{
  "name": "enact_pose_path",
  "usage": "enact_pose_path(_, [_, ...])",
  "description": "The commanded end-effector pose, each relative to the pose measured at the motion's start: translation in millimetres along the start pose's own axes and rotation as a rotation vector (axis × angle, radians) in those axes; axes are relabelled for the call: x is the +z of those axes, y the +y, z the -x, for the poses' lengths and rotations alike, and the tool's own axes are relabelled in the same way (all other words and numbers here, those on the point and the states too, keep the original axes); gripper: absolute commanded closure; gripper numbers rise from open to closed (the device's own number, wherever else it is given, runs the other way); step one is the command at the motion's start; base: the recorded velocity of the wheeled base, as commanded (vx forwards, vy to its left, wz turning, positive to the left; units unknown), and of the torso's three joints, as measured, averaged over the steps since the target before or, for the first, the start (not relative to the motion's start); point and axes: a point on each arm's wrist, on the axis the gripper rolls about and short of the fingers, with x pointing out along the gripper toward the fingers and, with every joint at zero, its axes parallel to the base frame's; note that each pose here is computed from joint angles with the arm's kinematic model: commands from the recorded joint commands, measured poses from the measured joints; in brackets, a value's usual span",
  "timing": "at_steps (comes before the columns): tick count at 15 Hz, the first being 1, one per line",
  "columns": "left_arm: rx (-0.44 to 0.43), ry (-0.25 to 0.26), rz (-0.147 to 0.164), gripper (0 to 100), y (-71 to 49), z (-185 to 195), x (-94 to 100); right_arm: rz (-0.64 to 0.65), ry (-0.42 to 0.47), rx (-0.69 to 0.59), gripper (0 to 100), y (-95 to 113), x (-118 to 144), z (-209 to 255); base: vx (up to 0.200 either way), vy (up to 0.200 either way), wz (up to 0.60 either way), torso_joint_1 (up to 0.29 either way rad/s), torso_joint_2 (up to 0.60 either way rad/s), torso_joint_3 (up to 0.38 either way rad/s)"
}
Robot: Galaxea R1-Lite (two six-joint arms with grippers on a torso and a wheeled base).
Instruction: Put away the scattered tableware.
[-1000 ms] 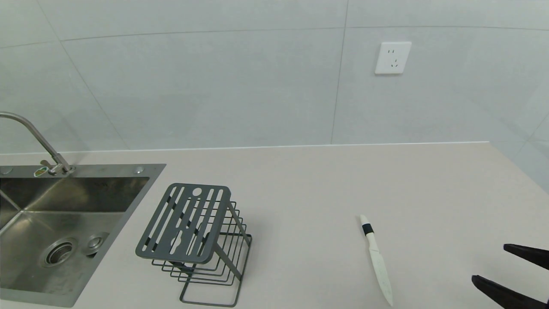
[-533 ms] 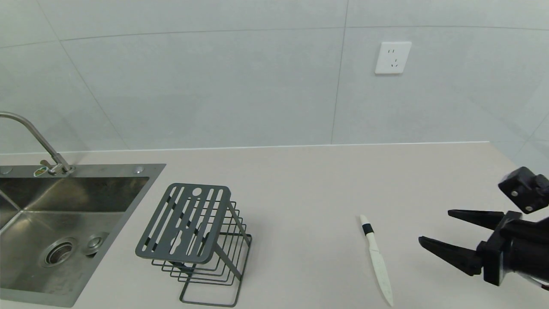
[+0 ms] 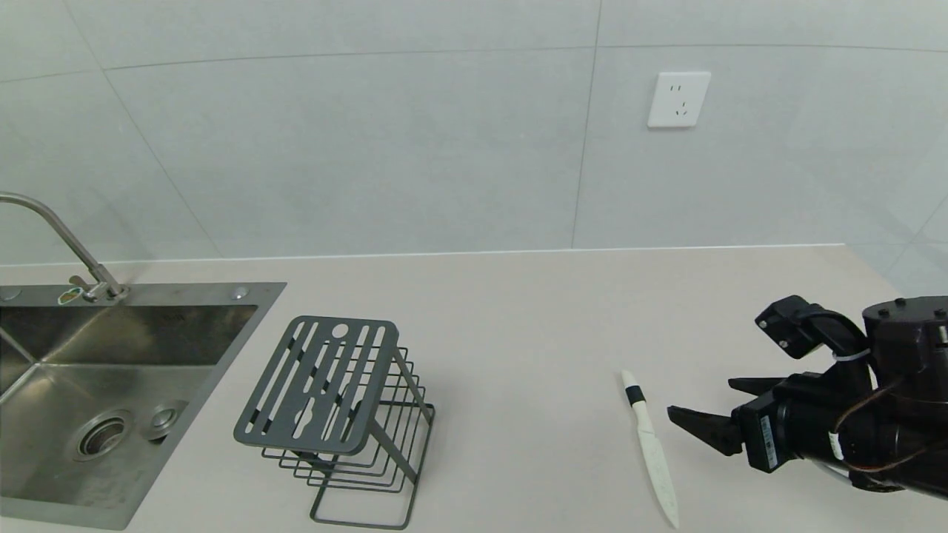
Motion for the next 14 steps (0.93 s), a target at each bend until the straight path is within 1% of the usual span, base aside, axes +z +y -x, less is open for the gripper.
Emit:
enact_pose_path(1, [0.0,0.001,0.001,0,0.0,0,0.1,0.008,0.043,0.002,0,3,-5,-9,0.0,0.0,0.0,0.0,0.0,0.0])
enact_pose_path(3, [0.002,0.001,0.001,0,0.0,0,0.1,-0.007,0.073,-0.014,0,4,-8,-16,0.0,0.0,0.0,0.0,0.0,0.0])
enact_pose_path(4, [0.0,0.001,0.001,0,0.0,0,0.1,-0.032,0.104,-0.027,0,5,-10,-19,0.0,0.0,0.0,0.0,0.0,0.0])
enact_pose_path(5, [0.0,0.001,0.001,0,0.0,0,0.1,-0.032,0.104,-0.027,0,5,-10,-19,0.0,0.0,0.0,0.0,0.0,0.0])
enact_pose_path(6, [0.0,0.001,0.001,0,0.0,0,0.1,-0.069,0.189,-0.035,0,8,-14,-23,0.0,0.0,0.0,0.0,0.0,0.0])
enact_pose_path(7, [0.0,0.001,0.001,0,0.0,0,0.1,-0.09,0.236,-0.033,0,12,-16,-32,0.0,0.0,0.0,0.0,0.0,0.0])
enact_pose_path(9, [0.0,0.001,0.001,0,0.0,0,0.1,-0.075,0.257,-0.032,0,17,-18,-44,0.0,0.0,0.0,0.0,0.0,0.0])
enact_pose_path(12, [0.002,0.001,0.002,0,0.0,0,0.1,-0.036,0.332,-0.043,0,28,-32,-61,0.0,0.0,0.0,0.0,0.0,0.0])
enact_pose_path(14, [0.0,0.001,0.002,0,0.0,0,0.1,-0.024,0.341,-0.1,0,28,-38,-78,0.0,0.0,0.0,0.0,0.0,0.0])
